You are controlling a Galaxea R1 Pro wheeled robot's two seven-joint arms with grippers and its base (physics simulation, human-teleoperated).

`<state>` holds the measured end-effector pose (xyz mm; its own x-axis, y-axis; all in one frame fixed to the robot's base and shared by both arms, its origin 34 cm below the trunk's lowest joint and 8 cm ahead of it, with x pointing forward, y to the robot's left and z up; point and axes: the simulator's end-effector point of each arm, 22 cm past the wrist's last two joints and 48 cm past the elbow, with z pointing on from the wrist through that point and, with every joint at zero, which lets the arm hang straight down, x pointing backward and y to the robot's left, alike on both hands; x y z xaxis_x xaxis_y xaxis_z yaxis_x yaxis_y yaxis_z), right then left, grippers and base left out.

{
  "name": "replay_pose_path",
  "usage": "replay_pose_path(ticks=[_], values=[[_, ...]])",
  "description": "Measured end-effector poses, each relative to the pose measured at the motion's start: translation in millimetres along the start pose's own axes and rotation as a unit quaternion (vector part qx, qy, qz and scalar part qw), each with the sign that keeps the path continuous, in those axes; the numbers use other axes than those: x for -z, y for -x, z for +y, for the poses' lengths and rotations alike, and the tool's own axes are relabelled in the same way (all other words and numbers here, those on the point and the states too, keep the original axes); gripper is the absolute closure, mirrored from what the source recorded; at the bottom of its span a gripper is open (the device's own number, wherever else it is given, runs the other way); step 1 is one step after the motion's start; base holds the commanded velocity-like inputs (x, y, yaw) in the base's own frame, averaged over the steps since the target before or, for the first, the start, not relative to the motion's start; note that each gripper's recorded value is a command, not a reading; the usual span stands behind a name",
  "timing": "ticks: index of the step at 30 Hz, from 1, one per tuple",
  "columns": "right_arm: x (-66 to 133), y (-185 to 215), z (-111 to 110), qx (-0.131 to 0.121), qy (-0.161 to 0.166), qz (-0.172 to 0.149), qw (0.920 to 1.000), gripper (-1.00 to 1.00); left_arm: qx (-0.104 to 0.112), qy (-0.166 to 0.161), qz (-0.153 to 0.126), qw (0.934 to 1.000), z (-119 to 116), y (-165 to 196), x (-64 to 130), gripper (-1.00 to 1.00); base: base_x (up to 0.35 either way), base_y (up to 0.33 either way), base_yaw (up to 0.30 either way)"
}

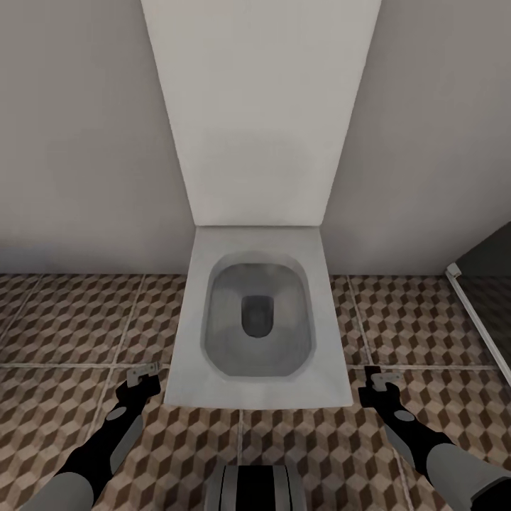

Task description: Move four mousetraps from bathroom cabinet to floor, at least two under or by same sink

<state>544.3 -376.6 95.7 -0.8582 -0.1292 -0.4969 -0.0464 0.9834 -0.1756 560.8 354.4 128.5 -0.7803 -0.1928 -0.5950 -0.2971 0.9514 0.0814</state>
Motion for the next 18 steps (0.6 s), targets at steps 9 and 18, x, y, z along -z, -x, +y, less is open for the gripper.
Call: replay_pose_path(ticks=[9, 18], values=[[0.0, 0.6, 0.9, 0.000, 0.001, -0.001, 1.0000, 1.00, 0.000, -0.001, 0.000, 1.0000, -0.4, 0.0, 0.0, 1.00, 0.000, 0.000, 0.000], [-5.0, -13.8, 3.4, 0.002, 0.002, 0.011, 0.9999, 1.00, -0.004, 0.002, 0.012, 0.9999, 1.4, -14.6, -4.7, 1.00, 0.000, 0.000, 0.000]])
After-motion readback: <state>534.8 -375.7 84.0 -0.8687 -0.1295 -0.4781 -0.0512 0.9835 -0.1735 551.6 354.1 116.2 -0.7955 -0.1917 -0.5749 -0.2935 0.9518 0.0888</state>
